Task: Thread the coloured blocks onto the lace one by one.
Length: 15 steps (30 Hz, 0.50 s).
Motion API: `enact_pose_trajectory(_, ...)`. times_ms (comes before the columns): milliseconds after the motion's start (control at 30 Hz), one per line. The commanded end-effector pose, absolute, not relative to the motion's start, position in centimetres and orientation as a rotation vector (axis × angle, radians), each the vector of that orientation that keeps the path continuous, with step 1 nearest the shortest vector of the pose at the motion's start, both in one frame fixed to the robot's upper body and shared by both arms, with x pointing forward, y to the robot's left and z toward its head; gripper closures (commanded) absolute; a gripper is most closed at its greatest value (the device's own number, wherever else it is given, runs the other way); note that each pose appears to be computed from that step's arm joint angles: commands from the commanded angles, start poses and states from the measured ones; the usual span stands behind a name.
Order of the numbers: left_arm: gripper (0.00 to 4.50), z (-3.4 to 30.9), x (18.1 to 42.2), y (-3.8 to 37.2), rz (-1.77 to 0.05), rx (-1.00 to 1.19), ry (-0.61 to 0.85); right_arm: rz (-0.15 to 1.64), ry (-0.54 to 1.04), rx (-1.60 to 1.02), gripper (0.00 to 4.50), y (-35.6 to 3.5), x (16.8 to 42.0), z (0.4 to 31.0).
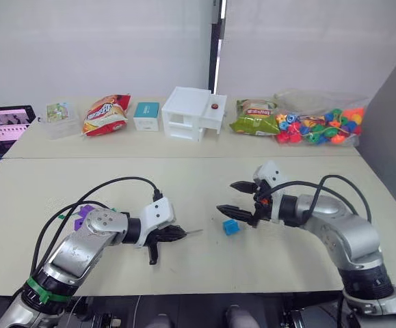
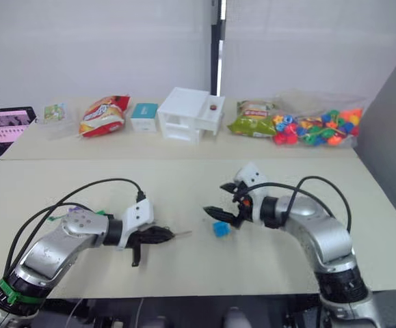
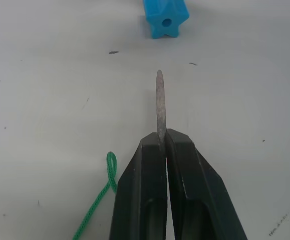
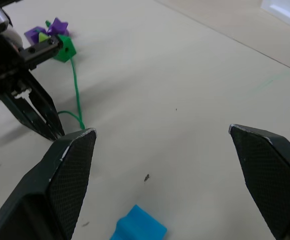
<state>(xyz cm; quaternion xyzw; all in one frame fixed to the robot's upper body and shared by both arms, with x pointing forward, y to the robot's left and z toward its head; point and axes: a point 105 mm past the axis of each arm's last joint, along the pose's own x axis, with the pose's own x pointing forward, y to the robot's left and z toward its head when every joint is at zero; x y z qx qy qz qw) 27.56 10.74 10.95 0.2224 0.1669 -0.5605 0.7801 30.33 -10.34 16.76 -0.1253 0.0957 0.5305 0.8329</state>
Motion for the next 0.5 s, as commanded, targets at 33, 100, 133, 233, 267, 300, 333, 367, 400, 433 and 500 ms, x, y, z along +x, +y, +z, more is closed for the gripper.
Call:
enact_pose_trajectory(33, 4.50, 12.1, 27.2, 9.8, -1.246, 0.489, 0.312, 1.330, 0.196, -0.393, 0.03, -10.0, 29.2, 17.6)
enact_pose_trajectory(100, 4.50, 12.1, 27.0, 9.6, -1.262, 0.491, 0.312, 1.422, 0.210, -0.508, 0.03, -10.0, 29.0, 17.2)
enact_pose_trajectory(133, 4.50, 12.1, 26.9, 9.5, -1.269, 0.493, 0.313, 1.449, 0.215, -0.554, 0.03, -10.0, 29.1, 17.0)
enact_pose_trajectory(233, 4.50, 11.9, 26.6, 9.3, -1.287, 0.497, 0.317, 1.542, 0.223, -0.734, 0.03, -9.9, 29.8, 15.8)
enact_pose_trajectory(267, 4.50, 11.9, 26.5, 9.2, -1.291, 0.496, 0.317, 1.562, 0.225, -0.799, 0.03, -9.9, 30.3, 15.2)
enact_pose_trajectory(300, 4.50, 11.9, 26.5, 9.1, -1.292, 0.495, 0.317, 1.576, 0.228, -0.846, 0.03, -10.0, 30.7, 14.7)
enact_pose_trajectory(333, 4.50, 11.8, 26.4, 9.0, -1.293, 0.496, 0.317, 1.592, 0.231, -0.879, 0.03, -10.1, 30.9, 14.3)
enact_pose_trajectory(367, 4.50, 11.8, 26.4, 9.0, -1.294, 0.497, 0.316, 1.605, 0.232, -0.900, 0.03, -10.2, 31.0, 14.0)
enact_pose_trajectory(400, 4.50, 11.8, 26.4, 8.9, -1.295, 0.497, 0.316, 1.611, 0.228, -0.919, 0.03, -10.2, 31.2, 13.7)
enact_pose_trajectory(433, 4.50, 11.8, 26.3, 8.8, -1.297, 0.496, 0.315, 1.619, 0.227, -0.926, 0.03, -10.2, 31.3, 13.3)
enact_pose_trajectory(500, 4.50, 11.9, 26.2, 8.7, -1.298, 0.495, 0.314, 1.619, 0.221, -0.940, 0.03, -10.2, 31.7, 12.8)
